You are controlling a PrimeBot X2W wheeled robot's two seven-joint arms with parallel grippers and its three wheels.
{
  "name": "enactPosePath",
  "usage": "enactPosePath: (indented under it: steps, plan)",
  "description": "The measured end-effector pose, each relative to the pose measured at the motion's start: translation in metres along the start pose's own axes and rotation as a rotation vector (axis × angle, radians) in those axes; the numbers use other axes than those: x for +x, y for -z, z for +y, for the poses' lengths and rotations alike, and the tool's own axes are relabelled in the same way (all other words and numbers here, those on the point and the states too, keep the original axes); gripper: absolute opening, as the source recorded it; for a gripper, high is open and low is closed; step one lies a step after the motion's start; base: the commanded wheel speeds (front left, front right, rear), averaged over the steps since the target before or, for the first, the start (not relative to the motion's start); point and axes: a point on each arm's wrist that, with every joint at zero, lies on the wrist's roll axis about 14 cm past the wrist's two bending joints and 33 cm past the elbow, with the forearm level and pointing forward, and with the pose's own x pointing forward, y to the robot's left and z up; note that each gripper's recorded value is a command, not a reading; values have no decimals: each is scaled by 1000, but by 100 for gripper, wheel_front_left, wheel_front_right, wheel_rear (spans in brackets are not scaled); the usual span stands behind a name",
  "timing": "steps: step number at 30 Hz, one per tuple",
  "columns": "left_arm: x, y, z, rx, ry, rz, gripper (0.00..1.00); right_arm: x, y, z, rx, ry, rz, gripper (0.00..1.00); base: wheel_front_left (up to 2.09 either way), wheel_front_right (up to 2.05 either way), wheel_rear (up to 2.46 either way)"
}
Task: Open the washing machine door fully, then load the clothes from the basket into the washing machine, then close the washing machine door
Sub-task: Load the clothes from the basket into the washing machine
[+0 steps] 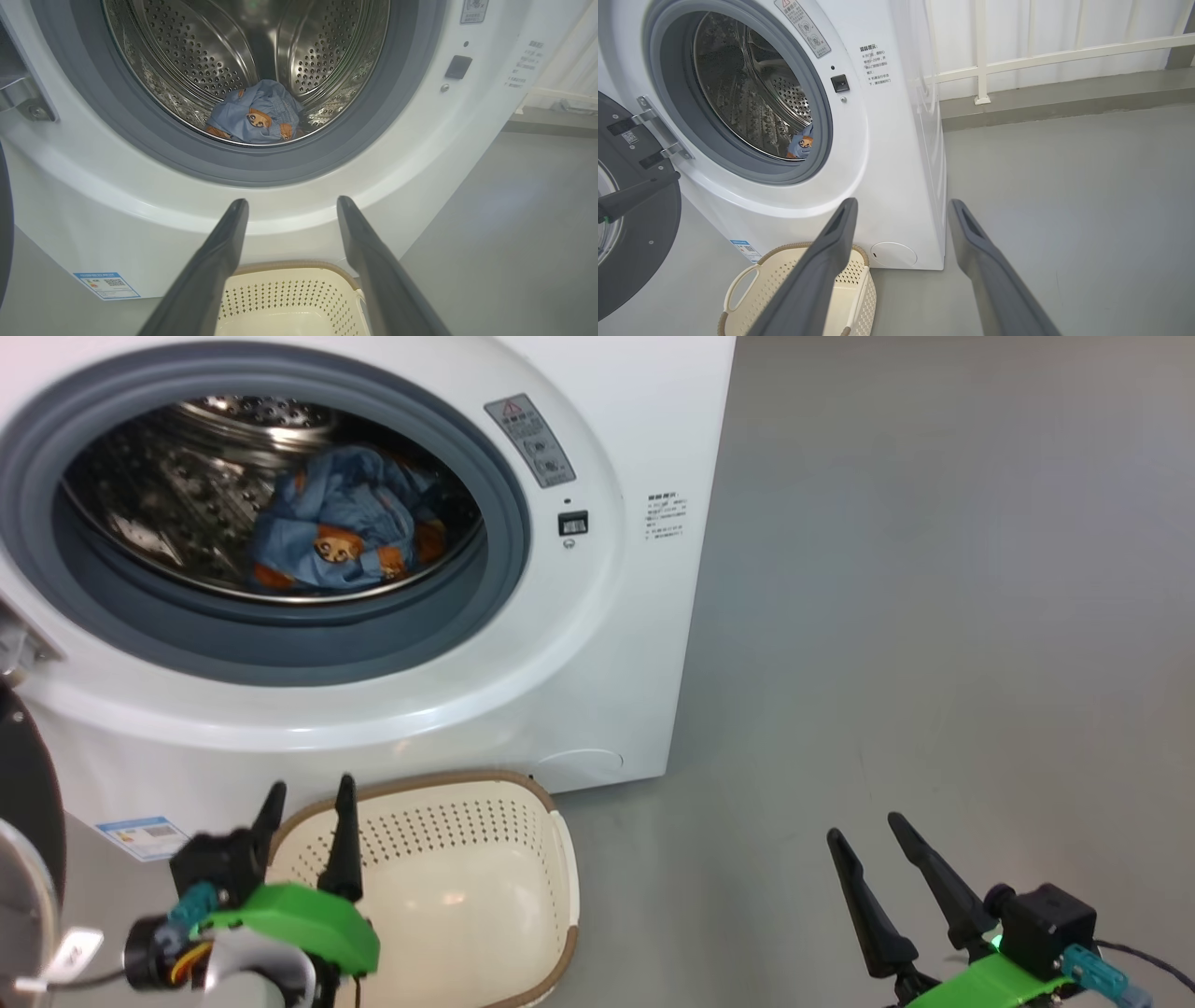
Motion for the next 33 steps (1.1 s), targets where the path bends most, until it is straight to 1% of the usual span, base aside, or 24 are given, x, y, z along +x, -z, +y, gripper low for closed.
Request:
enactPosePath:
  steps: [12,28,33]
  plan:
    - [-57,-1,1,-26,-18,-35,100,-19,-6,4,-9,-11,-18,100,0,0,0]
    - [-89,-21,13,-65,-73,-116,100,-29,-15,0,-29,-7,-42,100,0,0,0]
    - [-99,-20,19,-64,-93,-118,100,-36,-16,-3,-32,4,-46,100,0,0,0]
